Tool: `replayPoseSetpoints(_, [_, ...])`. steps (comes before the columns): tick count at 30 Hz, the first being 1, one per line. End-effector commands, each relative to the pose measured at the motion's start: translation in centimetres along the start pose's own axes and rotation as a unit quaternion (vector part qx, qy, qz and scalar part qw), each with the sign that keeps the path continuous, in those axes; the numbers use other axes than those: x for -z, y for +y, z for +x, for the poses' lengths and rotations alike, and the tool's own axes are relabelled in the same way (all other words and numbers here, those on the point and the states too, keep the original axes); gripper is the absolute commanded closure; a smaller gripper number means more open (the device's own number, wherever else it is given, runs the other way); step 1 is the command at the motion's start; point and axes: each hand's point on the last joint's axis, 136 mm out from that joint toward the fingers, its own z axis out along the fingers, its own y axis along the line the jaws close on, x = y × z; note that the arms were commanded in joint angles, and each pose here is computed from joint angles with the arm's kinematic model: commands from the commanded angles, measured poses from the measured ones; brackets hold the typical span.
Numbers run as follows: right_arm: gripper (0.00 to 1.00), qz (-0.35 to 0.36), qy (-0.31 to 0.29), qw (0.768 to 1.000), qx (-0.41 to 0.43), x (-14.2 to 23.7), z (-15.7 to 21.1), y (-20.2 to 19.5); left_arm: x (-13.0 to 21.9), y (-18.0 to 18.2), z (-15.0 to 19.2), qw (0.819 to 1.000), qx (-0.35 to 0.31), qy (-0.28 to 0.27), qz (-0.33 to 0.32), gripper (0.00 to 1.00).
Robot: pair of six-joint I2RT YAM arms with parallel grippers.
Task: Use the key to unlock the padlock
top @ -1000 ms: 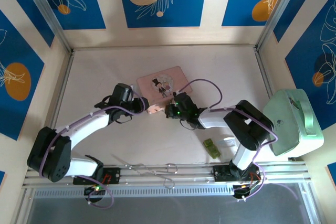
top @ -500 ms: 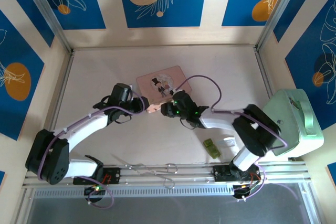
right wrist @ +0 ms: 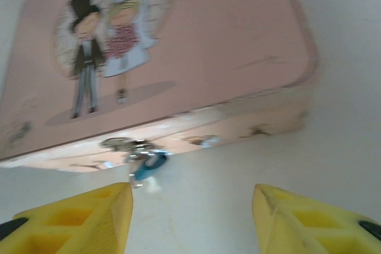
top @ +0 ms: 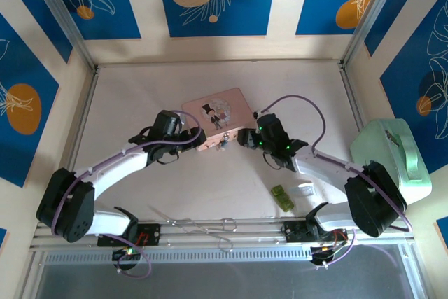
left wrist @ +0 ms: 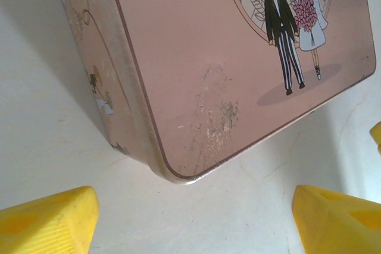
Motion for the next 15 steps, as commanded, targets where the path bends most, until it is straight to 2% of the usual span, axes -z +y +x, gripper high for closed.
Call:
replayPoseSetpoints(1, [0.44, 0.006, -0.012, 1.000, -0.024, 1.5, -3.6, -0.2, -0.1, 0.2, -0.9, 1.000, 0.005, -0.012, -0.015, 0.17])
replayPoseSetpoints(7, [0.43, 0.027, 0.038, 0.996, -0.078, -0.1, -7.5, -2.8, 0.4, 0.5, -1.9, 0.999, 0.026, -0.022, -0.009, 0.17])
replayPoseSetpoints(12, [0.43, 0.044, 0.070, 0.994, -0.075, -2.0, -8.4, -3.0, 0.8, 0.5, -2.6, 0.999, 0.021, -0.025, -0.009, 0.16])
replayPoseSetpoints(15, [0.46, 0.044, 0.081, 0.992, -0.080, -3.0, -8.2, -3.0, 0.7, 0.8, -2.5, 1.000, 0.022, -0.018, -0.012, 0.20])
